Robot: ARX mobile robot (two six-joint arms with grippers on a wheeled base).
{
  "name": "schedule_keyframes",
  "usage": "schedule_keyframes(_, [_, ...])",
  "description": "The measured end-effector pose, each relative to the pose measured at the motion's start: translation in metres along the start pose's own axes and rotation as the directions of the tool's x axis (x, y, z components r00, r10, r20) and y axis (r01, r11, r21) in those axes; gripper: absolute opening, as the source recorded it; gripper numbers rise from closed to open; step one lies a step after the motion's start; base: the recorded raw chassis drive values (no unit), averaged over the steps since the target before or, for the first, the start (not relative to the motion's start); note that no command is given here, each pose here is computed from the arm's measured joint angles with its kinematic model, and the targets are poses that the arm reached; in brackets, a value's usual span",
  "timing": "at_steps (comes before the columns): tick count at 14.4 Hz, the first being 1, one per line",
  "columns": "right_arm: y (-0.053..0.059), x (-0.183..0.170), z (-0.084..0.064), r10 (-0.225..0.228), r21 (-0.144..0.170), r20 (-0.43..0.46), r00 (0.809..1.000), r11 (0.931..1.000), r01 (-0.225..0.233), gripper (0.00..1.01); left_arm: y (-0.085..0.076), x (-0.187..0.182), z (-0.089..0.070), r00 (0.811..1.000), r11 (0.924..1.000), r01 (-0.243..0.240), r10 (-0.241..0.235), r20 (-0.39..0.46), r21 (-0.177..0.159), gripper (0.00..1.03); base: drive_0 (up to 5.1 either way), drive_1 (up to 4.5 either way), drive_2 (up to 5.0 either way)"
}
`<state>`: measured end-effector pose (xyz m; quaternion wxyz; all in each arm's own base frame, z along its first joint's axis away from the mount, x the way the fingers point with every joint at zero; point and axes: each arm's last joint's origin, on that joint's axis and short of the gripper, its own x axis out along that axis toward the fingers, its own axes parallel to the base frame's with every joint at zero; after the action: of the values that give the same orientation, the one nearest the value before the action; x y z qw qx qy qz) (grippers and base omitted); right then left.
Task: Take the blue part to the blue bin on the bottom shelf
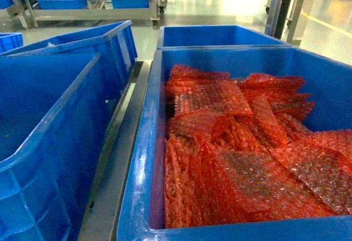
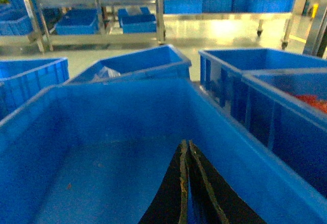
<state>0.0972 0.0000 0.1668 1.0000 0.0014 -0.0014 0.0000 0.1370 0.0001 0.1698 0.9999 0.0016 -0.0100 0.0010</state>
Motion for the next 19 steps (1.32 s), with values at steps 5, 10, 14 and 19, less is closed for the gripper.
schedule_keyframes(5, [0.0, 0.0, 0.0, 0.0, 0.0, 0.0, 1.0, 1.0, 0.0, 0.98, 0.0, -0.015, 0.001, 1.0, 1.0, 0.001, -0.001, -0.013, 0.0, 0.02, 0.0, 0.0, 0.0])
schedule_keyframes(10, [0.0, 0.0, 0.0, 0.0, 0.0, 0.0, 1.0, 1.0, 0.0, 0.98, 0.0, -0.025, 0.002, 1.0, 1.0, 0.001, -0.001, -0.007, 0.0, 0.02, 0.0, 0.0, 0.0])
schedule_keyframes(14, [0.0, 0.0, 0.0, 0.0, 0.0, 0.0, 1.0, 1.0, 0.0, 0.98, 0.0, -0.031, 0.0, 1.0, 1.0, -0.001, 0.001, -0.021, 0.0, 0.02, 0.0, 0.0, 0.0])
schedule_keyframes(19, [0.0, 0.0, 0.0, 0.0, 0.0, -0.001, 1.0, 1.0, 0.0, 0.98, 0.0, -0.04, -0.002, 1.0, 1.0, 0.0, 0.0, -0.016, 0.0, 0.02, 0.0, 0.0, 0.0])
